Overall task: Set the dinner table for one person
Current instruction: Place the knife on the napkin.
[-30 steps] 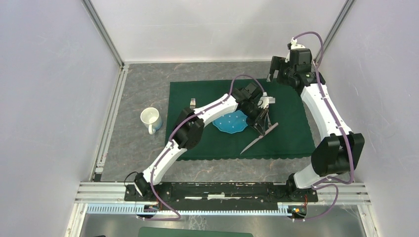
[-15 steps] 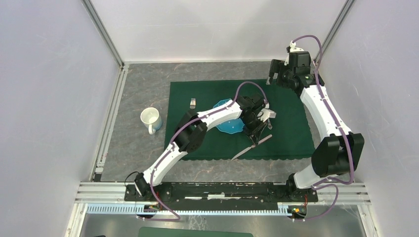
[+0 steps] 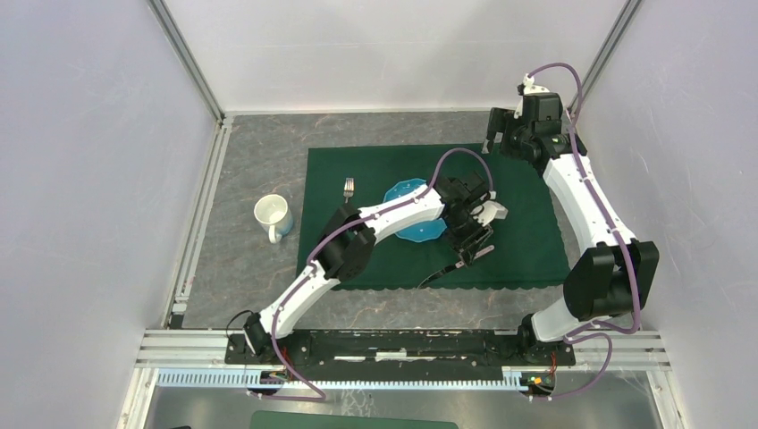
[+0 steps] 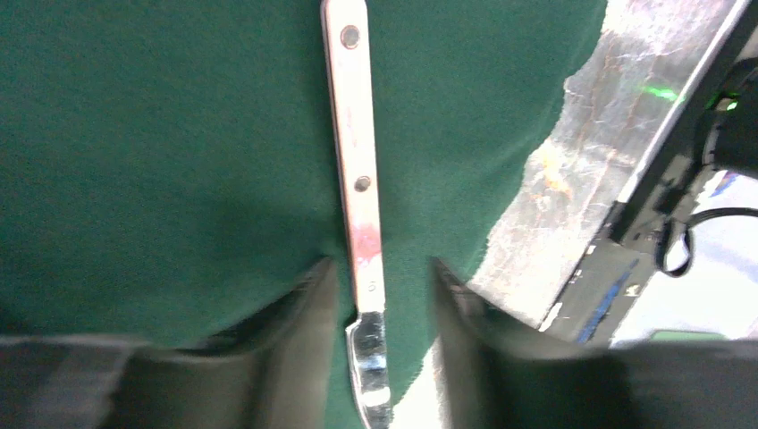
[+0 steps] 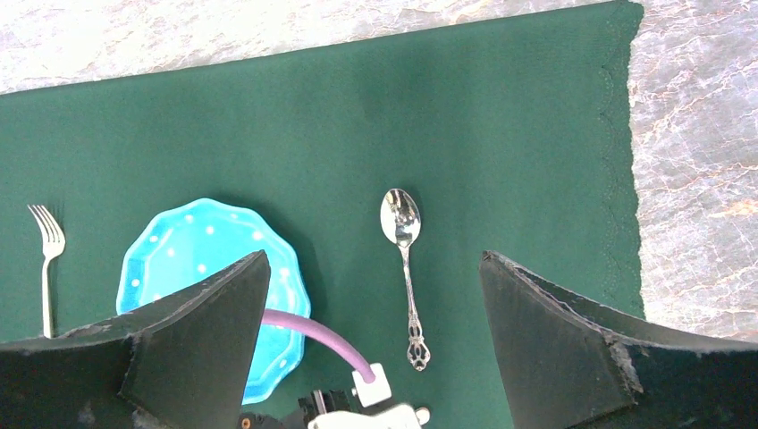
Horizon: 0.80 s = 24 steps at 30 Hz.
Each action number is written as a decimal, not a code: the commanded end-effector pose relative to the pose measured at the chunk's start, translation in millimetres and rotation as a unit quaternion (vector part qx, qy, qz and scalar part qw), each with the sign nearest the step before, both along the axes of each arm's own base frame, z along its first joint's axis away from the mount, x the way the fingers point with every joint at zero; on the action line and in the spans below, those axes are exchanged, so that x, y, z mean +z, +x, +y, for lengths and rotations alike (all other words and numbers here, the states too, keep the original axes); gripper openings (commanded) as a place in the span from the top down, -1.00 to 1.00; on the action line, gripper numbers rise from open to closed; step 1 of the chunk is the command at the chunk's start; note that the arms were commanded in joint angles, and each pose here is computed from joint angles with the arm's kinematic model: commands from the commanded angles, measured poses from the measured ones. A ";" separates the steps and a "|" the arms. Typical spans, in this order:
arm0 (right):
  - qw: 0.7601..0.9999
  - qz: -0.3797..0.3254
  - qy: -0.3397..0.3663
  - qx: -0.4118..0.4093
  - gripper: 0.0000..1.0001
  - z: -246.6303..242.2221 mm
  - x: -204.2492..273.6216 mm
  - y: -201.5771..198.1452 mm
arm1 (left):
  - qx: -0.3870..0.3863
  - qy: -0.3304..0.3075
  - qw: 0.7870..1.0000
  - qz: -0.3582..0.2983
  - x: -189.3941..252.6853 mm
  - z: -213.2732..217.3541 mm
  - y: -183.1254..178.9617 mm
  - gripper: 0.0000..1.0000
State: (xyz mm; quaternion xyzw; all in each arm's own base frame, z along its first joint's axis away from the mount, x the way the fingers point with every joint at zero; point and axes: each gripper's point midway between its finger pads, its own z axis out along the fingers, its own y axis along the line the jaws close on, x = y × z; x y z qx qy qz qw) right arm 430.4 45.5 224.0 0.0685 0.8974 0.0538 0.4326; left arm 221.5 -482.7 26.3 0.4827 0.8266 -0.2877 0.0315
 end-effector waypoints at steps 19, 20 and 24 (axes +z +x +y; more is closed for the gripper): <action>0.986 0.111 -0.011 0.121 -0.89 18.7 -39.4 -29.6 | 0.196 -0.160 0.961 -0.110 133.0 40.1 102.5 -1.00; 0.986 0.115 -0.009 0.124 -0.89 19.8 -41.2 -32.6 | 0.212 -0.161 0.957 -0.116 136.2 49.7 111.4 -1.00; 0.978 0.149 0.009 0.144 -0.88 28.4 -54.1 -50.0 | 0.283 -0.189 0.928 -0.149 172.6 92.7 147.1 -1.00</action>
